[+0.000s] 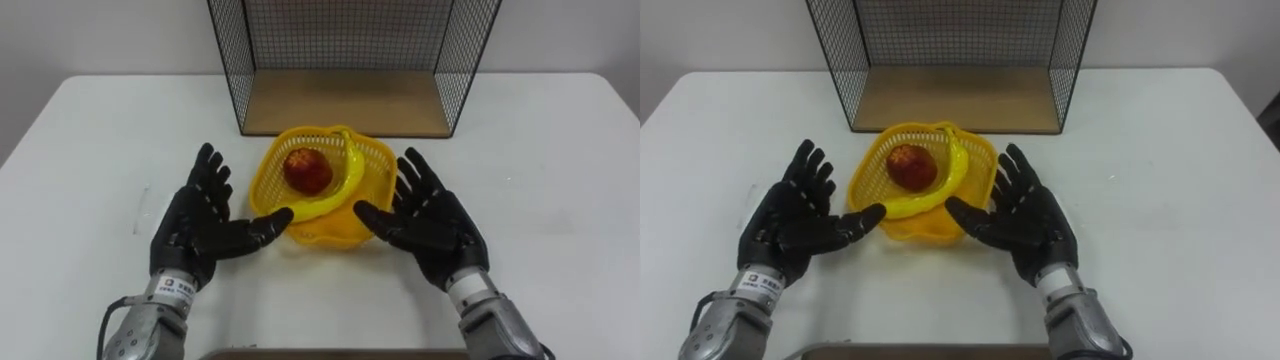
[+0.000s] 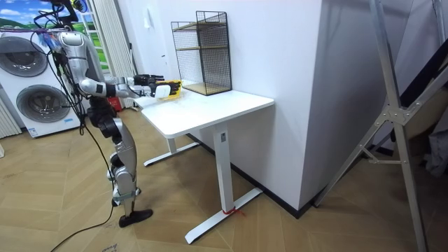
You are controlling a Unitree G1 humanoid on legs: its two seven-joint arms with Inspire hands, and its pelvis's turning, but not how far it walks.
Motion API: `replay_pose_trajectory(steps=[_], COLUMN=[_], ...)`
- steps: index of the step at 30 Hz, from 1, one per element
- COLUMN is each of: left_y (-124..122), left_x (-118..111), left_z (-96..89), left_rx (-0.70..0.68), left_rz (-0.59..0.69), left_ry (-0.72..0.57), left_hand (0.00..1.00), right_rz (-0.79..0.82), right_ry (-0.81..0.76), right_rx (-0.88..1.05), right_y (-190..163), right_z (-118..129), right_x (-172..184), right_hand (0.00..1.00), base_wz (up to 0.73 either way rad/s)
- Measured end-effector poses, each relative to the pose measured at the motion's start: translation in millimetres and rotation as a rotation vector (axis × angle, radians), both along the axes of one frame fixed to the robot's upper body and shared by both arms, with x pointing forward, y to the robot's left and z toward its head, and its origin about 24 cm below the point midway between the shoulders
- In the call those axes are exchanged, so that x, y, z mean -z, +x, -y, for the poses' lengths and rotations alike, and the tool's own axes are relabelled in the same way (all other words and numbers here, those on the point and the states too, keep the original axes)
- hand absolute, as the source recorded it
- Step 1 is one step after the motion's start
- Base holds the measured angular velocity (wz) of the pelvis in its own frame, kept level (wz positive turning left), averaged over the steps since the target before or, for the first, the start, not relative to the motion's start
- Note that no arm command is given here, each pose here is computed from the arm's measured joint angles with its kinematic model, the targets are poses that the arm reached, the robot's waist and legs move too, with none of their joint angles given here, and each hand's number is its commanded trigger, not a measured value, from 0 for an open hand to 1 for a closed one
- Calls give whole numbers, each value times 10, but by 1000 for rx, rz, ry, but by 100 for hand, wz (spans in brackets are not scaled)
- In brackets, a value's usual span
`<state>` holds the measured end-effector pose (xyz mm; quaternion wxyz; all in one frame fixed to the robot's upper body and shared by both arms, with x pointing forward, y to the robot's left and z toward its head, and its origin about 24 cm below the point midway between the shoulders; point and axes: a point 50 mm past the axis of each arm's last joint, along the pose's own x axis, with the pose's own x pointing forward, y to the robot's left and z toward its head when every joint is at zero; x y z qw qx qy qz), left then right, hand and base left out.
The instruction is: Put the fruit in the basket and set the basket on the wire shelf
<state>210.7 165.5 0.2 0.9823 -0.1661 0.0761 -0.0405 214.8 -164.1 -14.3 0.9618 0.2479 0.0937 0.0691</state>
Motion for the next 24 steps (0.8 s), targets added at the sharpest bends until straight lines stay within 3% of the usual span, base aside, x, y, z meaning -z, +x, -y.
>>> replay_pose_trajectory(steps=[24], left_y=[20], left_x=[54], left_z=[54], left_rx=[74], left_rz=[-31], left_ry=[-18], left_hand=[0], right_rz=[-40], right_ry=[13], right_rx=[-83], right_y=[-34], right_z=[-95], right_x=[94], right_hand=[0], base_wz=[0])
